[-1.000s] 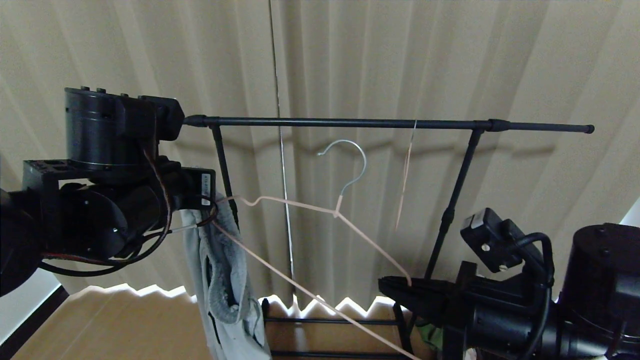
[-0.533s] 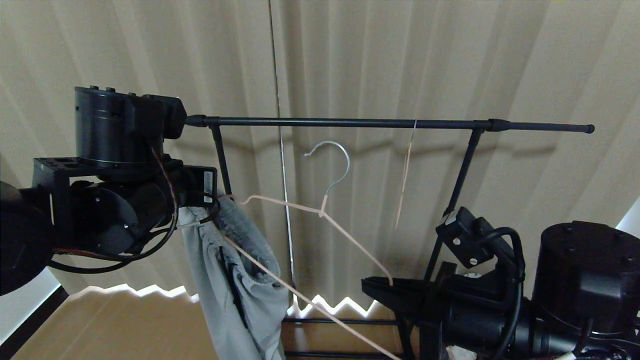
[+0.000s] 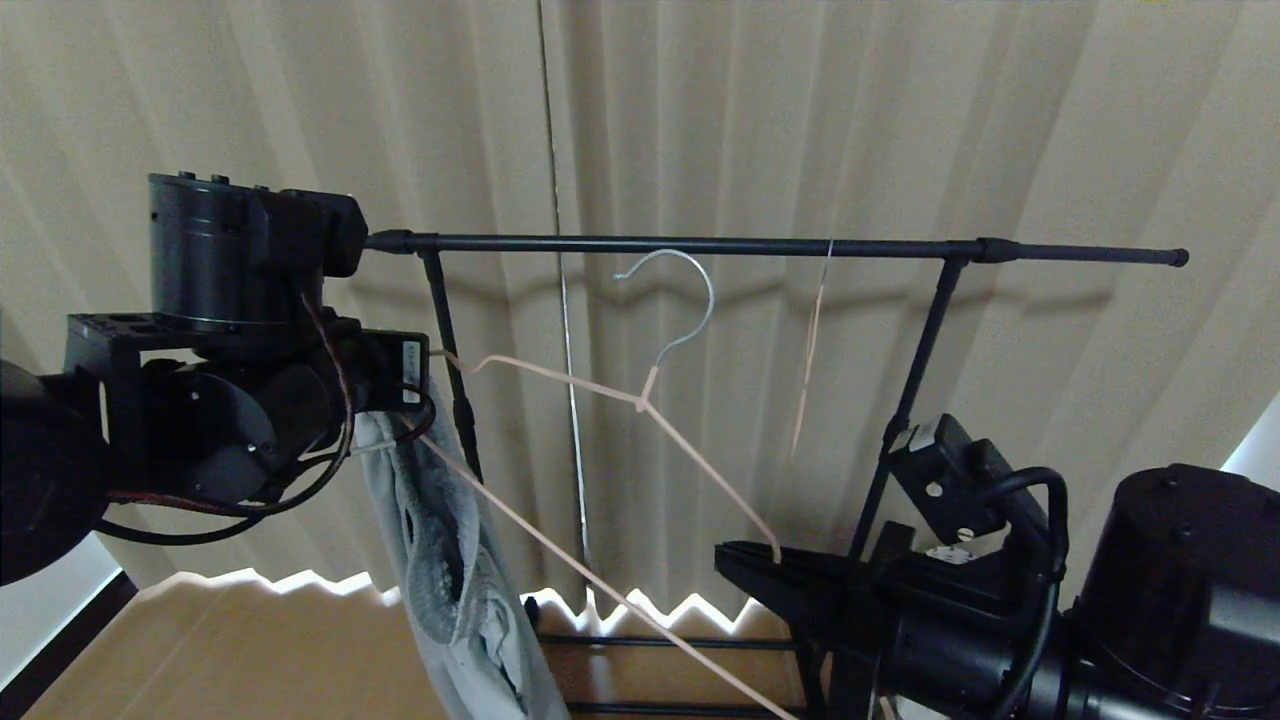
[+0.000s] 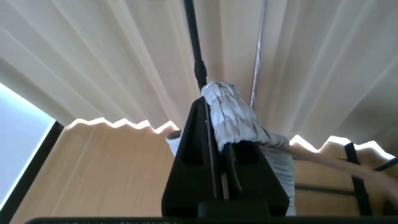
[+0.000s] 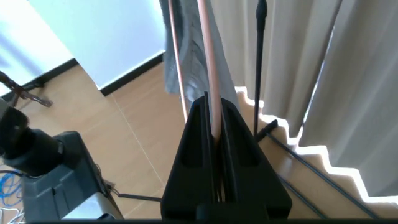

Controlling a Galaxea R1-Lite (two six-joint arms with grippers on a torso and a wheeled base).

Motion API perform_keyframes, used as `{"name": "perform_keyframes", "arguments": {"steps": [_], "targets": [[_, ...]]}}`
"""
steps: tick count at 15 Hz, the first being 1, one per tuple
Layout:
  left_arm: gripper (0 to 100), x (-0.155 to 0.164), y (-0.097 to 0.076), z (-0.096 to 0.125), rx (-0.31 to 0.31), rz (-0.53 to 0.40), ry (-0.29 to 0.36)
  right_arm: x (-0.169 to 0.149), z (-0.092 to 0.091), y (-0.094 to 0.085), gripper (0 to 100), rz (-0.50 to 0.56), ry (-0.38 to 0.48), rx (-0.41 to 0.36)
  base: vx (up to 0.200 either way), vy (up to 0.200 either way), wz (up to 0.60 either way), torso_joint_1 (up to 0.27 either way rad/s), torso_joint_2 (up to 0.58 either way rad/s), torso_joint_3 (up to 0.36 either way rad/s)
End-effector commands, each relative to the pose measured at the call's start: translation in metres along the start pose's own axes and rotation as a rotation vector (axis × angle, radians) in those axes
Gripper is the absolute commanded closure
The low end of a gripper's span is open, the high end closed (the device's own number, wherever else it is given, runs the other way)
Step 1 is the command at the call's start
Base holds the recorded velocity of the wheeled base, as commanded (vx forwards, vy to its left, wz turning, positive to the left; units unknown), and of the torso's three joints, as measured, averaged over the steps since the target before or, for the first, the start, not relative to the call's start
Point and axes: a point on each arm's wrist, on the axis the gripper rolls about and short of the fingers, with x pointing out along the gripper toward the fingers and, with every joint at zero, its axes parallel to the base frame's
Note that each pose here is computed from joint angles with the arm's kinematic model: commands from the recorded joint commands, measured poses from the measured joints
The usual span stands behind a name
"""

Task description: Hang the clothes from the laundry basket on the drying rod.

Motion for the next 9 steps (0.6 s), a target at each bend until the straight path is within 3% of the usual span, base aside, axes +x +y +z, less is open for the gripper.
{"name": "perform_keyframes", "arguments": {"steps": [1, 4, 9], "targets": [[100, -0.002, 0.0, 0.001, -0.001, 0.004, -0.005, 0.009, -0.007, -0.002, 100, -0.014, 0.033, 0.001, 0.0, 0.0, 0.0, 0.0, 0.0, 0.0], [100, -0.003, -0.003, 0.0, 0.005, 0.072, -0.007, 0.022, -0.007, -0.003, 100, -0.016, 0.04, 0.001, 0.0, 0.0, 0.0, 0.0, 0.0, 0.0], [100, -0.012, -0.013, -0.006, 0.023, 0.033, -0.005, 0.046, -0.008, -0.004, 100, -0.019, 0.049, 0.003, 0.0, 0.0, 0.0, 0.0, 0.0, 0.0]]}}
